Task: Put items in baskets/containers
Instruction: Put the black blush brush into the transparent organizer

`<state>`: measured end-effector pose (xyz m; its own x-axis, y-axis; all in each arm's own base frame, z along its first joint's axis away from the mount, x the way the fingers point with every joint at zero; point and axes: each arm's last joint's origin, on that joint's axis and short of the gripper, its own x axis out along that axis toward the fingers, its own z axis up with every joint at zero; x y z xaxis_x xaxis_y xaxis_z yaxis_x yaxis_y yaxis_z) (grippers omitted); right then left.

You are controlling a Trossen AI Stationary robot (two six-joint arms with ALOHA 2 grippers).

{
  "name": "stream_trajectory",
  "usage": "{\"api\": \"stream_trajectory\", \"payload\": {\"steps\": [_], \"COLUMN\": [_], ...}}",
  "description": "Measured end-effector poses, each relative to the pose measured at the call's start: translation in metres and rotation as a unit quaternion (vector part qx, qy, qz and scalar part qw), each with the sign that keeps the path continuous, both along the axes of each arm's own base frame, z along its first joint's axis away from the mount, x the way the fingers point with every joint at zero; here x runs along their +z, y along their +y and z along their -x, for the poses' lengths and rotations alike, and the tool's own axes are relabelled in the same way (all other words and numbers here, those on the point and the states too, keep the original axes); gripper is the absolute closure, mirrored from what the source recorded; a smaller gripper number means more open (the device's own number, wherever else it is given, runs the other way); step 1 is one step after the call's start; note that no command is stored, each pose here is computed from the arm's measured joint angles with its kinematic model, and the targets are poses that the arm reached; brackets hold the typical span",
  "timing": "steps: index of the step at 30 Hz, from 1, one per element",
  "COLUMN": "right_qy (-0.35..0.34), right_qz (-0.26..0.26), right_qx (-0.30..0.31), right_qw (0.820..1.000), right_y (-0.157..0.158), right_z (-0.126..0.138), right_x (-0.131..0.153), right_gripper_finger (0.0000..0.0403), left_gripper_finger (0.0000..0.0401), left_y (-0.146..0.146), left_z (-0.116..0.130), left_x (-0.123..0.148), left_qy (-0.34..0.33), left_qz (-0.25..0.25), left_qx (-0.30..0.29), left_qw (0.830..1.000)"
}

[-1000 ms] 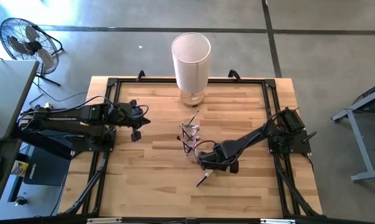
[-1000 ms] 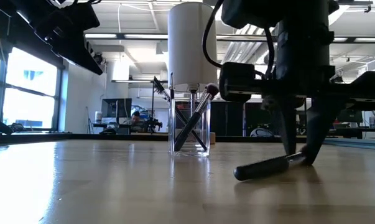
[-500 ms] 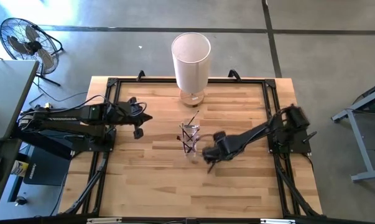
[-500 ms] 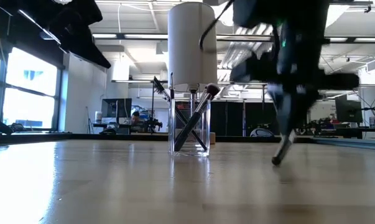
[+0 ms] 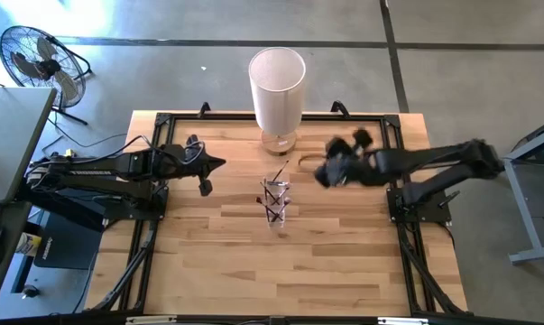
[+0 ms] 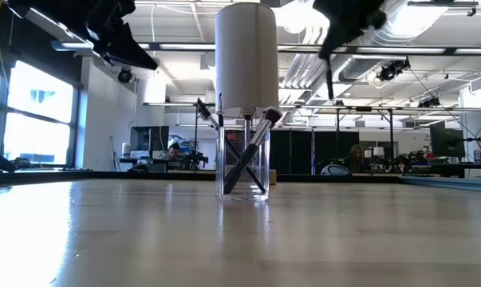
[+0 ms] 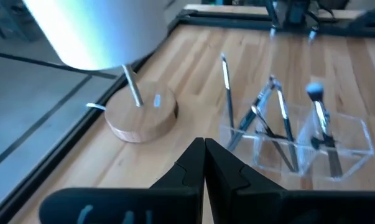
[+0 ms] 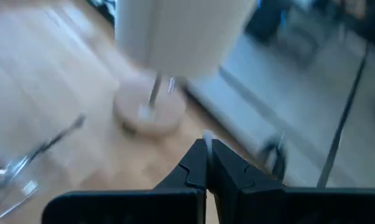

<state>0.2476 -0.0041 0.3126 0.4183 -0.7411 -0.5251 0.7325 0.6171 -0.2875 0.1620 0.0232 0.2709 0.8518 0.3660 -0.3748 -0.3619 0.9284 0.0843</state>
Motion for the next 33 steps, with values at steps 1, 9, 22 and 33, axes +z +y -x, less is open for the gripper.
{"api": "stream_trajectory", "payload": {"steps": [1,9,22,33], "right_qy": [-0.002,-0.109,-0.156,-0.019], "right_qz": [0.018,0.126,0.101,0.097], "right_qx": [0.025,0.295,0.435,0.407], "right_qw": [1.0,0.941,0.881,0.908], "right_y": [-0.007,-0.045,-0.072,-0.068], "right_z": [-0.001,-0.032,-0.102,-0.13], "right_x": [0.009,0.054,0.0,-0.062], "right_gripper_finger": [0.0402,0.0402,0.0403,0.0403], "left_gripper_finger": [0.0399,0.0399,0.0399,0.0399], "left_y": [0.0,0.002,0.001,0.0], "left_z": [0.0,-0.001,-0.001,0.0], "left_x": [0.001,0.003,0.003,0.0], "left_qy": [-0.003,-0.016,-0.016,0.002], "left_qz": [-0.003,-0.012,-0.007,-0.001], "left_qx": [0.006,0.028,0.017,0.006], "left_qw": [1.0,0.999,1.0,1.0]}}
